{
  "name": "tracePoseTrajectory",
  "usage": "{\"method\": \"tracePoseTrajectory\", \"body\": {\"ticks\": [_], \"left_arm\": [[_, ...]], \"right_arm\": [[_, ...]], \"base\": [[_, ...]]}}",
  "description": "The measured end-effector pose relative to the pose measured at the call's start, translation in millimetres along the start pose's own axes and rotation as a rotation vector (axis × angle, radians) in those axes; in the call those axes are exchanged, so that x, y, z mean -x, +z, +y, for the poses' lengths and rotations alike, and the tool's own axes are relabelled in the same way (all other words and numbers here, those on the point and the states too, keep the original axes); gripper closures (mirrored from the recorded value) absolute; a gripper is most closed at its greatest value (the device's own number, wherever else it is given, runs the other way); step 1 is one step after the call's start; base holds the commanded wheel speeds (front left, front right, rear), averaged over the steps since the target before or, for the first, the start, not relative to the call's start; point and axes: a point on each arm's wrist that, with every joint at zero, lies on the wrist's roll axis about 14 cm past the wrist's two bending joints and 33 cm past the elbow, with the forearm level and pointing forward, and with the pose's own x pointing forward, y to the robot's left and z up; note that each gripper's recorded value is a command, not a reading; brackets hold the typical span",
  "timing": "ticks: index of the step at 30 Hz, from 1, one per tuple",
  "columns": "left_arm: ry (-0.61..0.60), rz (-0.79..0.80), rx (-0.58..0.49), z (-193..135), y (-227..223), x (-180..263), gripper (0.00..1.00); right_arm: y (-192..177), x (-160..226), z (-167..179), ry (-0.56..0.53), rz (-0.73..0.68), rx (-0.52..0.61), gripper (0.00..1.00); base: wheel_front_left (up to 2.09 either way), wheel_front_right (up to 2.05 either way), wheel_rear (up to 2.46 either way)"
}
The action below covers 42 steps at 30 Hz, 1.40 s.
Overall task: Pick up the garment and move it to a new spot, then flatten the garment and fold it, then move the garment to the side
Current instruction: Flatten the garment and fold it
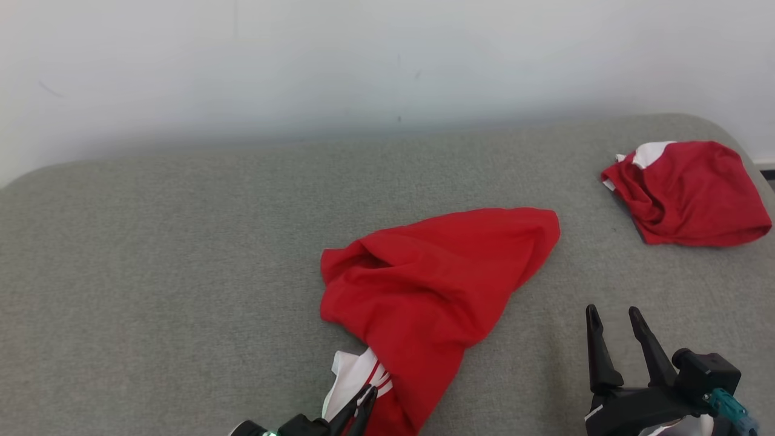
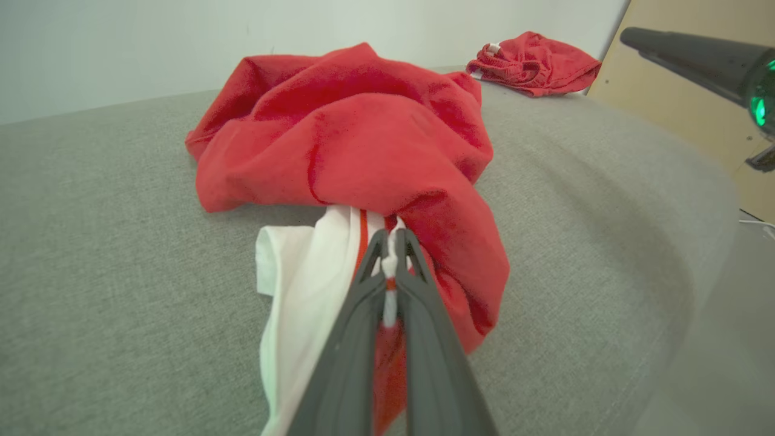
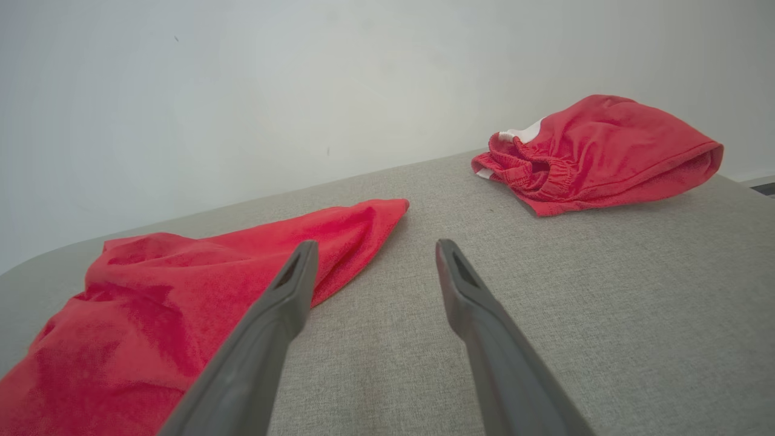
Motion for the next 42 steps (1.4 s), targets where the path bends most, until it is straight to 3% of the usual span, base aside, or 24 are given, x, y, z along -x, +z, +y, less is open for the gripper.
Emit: {"method": "tracePoseTrajectory", "body": {"ticks": [15, 24, 30, 42], "left_arm": [[0.184, -0.262, -0.166, 60, 113, 45, 1.0], [0.172, -0.351, -0.256, 60, 172, 61, 1.0], [0.116, -0.337, -0.273, 59, 181, 50, 1.0], [0.09, -0.193, -0.258, 94, 146, 14, 1.0]], "right_arm": [[4, -9, 39, 0.095, -0.021, -0.028, 0.0], [5, -12, 49, 0.113, -0.028, -0.041, 0.0], [8, -12, 45, 0.098, -0.037, -0.052, 0.0], [9, -7, 19, 0.028, -0.039, -0.044, 0.0]], "base": [[0.0, 0.0, 0.0], [0.0, 0.0, 0.0], [0.0, 0.0, 0.0], [0.0, 0.0, 0.0]]}}
